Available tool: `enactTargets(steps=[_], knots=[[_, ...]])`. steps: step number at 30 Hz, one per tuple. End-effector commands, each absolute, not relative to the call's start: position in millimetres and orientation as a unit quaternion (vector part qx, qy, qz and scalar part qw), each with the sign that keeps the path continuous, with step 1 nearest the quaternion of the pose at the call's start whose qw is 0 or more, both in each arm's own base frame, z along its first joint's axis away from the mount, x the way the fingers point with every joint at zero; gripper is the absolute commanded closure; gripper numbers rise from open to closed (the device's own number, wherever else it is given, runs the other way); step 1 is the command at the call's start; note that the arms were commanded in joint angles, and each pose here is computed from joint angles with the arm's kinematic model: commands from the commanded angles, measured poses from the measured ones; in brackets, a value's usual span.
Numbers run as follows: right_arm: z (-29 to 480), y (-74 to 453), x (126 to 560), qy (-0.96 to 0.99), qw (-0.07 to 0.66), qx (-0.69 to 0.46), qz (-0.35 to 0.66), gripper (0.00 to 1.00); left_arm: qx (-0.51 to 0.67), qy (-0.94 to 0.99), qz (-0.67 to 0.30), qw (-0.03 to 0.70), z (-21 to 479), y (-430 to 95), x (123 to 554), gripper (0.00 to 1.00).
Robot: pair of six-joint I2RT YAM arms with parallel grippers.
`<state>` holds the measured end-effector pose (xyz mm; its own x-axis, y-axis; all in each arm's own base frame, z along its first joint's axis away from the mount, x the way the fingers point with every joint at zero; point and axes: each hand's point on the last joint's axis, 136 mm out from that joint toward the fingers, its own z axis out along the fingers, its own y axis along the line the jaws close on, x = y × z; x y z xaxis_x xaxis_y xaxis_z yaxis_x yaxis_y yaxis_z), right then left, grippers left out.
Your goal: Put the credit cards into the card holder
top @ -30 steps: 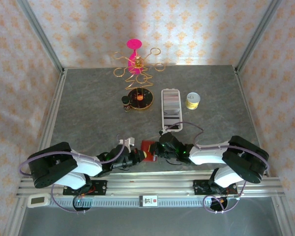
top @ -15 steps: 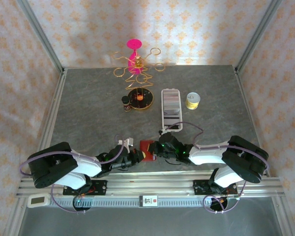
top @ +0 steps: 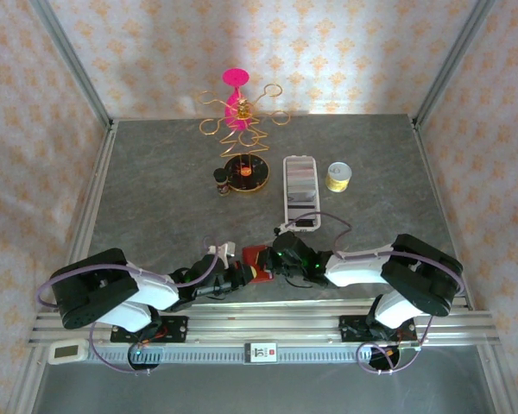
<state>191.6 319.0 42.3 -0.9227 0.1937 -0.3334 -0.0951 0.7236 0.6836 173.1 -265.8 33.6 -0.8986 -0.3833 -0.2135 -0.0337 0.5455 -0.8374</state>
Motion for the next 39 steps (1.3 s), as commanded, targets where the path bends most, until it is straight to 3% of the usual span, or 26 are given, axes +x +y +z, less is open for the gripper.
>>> enactTargets(steps=[1,13,29,34,35,37,39], knots=[[12,300,179,0.936,0.180,0.016,0.303,1.00,-0.127,0.864,-0.445,0.197,30,-258,175,1.00],[-11,285,167,0.957,0.174,0.003,0.232,1.00,-0.155,0.855,-0.445,0.219,34,-243,179,1.00],[-52,252,137,0.983,0.164,-0.046,0.069,1.00,-0.238,0.827,-0.403,0.312,60,-181,203,1.00],[-21,277,153,0.971,0.208,-0.044,0.108,1.00,-0.233,0.837,-0.364,0.336,70,-163,207,1.00],[-4,290,160,0.964,0.229,-0.045,0.130,0.96,-0.228,0.840,-0.352,0.345,74,-159,208,1.00],[30,311,174,0.947,0.267,-0.043,0.173,0.74,-0.211,0.843,-0.330,0.368,90,-152,213,0.84],[69,329,188,0.925,0.307,-0.037,0.218,0.54,-0.198,0.843,-0.290,0.407,112,-137,222,0.54]])
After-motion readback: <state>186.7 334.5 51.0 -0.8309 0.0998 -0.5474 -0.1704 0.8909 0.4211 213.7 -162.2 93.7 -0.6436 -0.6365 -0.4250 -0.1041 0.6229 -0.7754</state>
